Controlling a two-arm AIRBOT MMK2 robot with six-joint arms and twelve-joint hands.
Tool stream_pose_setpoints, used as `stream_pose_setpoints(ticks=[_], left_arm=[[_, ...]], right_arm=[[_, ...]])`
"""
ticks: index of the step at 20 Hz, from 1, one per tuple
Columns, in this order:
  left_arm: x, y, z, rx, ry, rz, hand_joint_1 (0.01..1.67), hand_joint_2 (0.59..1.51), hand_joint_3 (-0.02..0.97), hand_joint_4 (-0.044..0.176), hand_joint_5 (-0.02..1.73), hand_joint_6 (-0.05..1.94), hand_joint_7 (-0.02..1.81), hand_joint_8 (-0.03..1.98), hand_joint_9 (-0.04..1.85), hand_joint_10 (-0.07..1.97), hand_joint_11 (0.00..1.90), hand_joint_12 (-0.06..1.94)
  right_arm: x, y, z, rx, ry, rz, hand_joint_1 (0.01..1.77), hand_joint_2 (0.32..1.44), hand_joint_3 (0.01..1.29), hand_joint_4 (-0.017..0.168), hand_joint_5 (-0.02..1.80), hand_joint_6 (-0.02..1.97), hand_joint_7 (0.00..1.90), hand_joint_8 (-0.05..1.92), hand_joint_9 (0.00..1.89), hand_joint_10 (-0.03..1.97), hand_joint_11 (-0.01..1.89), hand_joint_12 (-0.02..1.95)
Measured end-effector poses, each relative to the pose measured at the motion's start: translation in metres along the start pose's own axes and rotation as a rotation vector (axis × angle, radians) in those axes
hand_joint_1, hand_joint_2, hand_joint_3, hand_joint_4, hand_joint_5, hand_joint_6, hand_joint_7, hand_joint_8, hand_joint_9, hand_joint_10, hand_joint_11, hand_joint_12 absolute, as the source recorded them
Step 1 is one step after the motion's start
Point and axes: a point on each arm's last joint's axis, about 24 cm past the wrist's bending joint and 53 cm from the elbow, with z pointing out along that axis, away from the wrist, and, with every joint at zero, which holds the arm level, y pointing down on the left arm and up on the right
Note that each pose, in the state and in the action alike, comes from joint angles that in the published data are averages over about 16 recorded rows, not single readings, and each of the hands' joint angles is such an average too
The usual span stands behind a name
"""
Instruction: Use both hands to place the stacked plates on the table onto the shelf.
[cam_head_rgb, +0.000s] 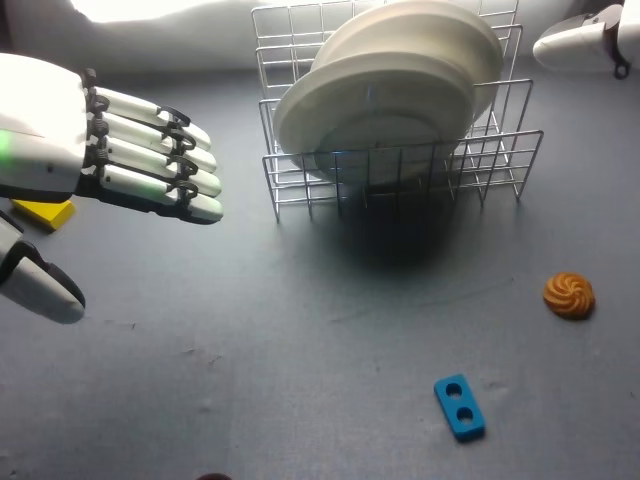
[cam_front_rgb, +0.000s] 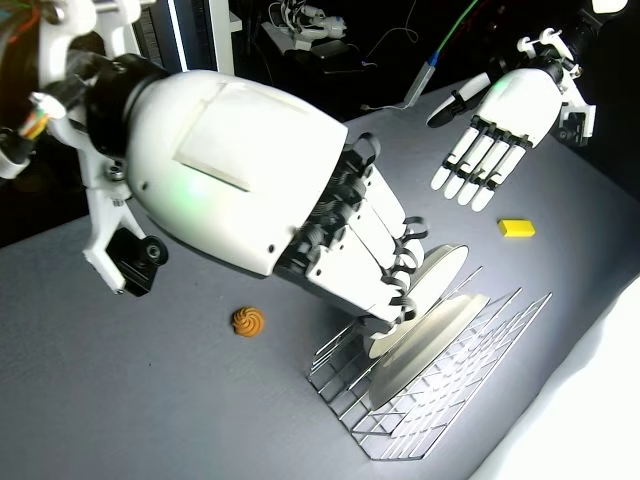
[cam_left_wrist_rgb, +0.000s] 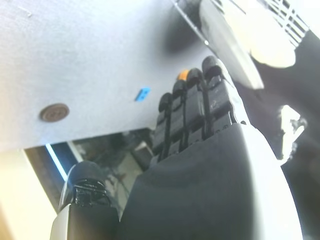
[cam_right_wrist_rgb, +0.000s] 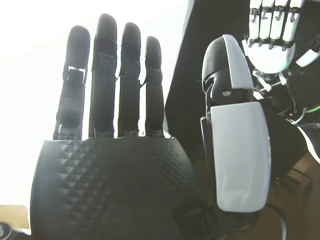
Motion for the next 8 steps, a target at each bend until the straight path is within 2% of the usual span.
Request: stream_pose_setpoints(ticks=[8], left_arm=[[0.0005,-0.0044,0.0046,0.008,0.003,-0.005,0.01,1.133,0.011,0.002,0.11,0.0,0.14,0.0,0.12,0.02,0.02,0.24]], right_arm=[[0.0001,0.0013,-0.0041,-0.009,-0.006,-0.057,0.86,1.08,0.01,-0.001,0.71,0.01,0.78,0.01,0.79,0.01,0.3,1.18]])
